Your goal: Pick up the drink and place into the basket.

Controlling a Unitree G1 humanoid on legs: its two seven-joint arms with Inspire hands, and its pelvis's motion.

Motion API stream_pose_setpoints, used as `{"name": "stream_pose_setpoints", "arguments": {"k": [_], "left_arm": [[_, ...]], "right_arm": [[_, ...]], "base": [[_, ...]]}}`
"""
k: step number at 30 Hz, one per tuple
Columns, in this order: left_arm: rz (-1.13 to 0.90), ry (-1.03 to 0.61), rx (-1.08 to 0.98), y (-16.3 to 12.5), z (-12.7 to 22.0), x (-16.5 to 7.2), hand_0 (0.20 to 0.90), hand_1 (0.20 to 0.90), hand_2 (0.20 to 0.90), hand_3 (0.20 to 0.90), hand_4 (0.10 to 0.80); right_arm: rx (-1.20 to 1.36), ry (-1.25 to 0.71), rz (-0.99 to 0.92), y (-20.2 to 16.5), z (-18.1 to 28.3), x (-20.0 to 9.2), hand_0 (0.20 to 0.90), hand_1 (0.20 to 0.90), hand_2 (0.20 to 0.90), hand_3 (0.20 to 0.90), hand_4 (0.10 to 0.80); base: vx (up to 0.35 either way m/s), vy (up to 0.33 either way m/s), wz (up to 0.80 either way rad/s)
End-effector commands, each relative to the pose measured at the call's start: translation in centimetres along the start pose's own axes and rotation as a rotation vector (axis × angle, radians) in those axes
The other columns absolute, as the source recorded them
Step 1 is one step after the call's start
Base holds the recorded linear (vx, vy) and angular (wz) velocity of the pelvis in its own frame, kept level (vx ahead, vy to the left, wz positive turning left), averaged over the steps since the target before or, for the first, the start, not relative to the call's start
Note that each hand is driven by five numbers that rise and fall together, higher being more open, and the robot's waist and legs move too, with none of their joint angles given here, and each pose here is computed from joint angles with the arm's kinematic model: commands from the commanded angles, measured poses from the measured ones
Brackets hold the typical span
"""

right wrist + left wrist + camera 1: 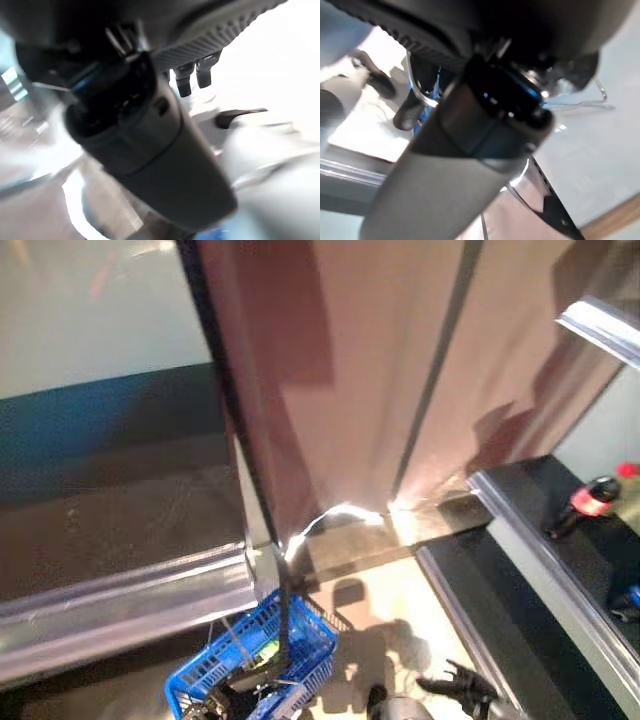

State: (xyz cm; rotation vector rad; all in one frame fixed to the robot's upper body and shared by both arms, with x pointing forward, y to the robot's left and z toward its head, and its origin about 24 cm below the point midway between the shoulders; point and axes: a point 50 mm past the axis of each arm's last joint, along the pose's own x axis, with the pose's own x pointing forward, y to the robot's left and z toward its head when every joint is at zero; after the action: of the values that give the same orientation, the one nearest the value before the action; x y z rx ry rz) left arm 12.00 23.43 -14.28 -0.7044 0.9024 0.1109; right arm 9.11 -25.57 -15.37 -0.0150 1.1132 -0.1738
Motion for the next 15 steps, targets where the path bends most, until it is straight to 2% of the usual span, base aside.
{"name": "stream_pose_setpoints", "arguments": {"k": [1, 6, 15], "left_arm": [[-0.174, -0.134, -0.025, -3.3, 3.1, 1.6, 0.3, 0.3, 0.3, 0.2, 0.1], [-0.138, -0.109, -0.03, -2.0, 1.8, 1.0, 0.3, 0.3, 0.3, 0.2, 0.1], [-0.145, -0.109, -0.033, -2.0, 1.5, 0.9, 0.3, 0.3, 0.3, 0.2, 0.1]], "right_arm": [[-0.103, -0.001, -0.044, -2.3, 0.7, -0.3, 0.9, 0.9, 0.9, 0.9, 0.8], [-0.109, -0.013, -0.041, -2.4, 1.3, -0.2, 0.9, 0.9, 0.9, 0.9, 0.8], [-0.115, -0.014, -0.034, -2.3, 1.4, -0.1, 0.9, 0.9, 0.9, 0.9, 0.8]], "base": [[0.047, -0.025, -0.25], [0.025, -0.014, -0.01], [-0.008, -0.027, 0.0]]}}
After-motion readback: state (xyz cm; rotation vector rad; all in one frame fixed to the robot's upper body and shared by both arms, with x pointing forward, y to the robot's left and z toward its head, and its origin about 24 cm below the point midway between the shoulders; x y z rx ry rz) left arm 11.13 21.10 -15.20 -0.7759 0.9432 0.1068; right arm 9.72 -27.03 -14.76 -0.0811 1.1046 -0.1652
